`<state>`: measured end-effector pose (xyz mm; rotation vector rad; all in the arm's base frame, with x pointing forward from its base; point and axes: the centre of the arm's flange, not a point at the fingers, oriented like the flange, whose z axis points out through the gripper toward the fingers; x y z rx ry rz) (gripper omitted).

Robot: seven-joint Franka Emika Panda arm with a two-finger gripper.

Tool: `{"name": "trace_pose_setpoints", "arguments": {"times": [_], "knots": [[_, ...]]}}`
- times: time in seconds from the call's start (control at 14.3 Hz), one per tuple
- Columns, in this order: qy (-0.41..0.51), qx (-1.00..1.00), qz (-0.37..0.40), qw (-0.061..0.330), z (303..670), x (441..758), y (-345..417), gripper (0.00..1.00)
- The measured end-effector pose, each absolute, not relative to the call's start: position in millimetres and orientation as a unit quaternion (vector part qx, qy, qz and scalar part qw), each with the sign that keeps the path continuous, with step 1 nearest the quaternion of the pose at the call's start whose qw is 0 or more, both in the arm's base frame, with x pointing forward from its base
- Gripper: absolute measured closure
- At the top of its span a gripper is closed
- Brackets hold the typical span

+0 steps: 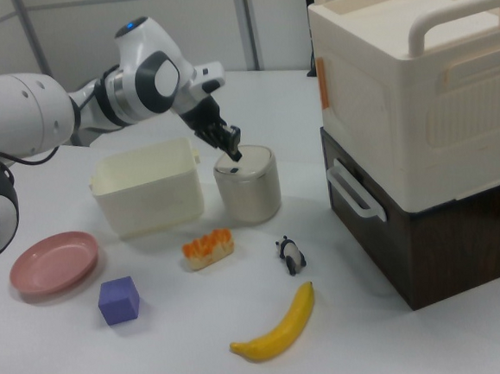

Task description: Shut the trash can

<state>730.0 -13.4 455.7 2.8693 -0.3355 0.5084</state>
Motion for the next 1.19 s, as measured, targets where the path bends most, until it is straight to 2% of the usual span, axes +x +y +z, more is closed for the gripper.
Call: {"name": "trace_pose_setpoints", "arguments": {"times": [0.21, 0.49, 0.98, 1.19], "knots": [[-0.125, 0.967, 0.204, 0.084, 499.0, 728.5, -11.5, 0.99], [-0.131, 0.965, 0.22, 0.061, 558.7, 707.5, -5.4, 0.99], [-0.052, 0.996, 0.07, -0.001, 608.1, 637.7, 2.0, 0.99], [-0.041, 0.998, 0.046, -0.014, 619.1, 621.2, 0.7, 0.97]]}}
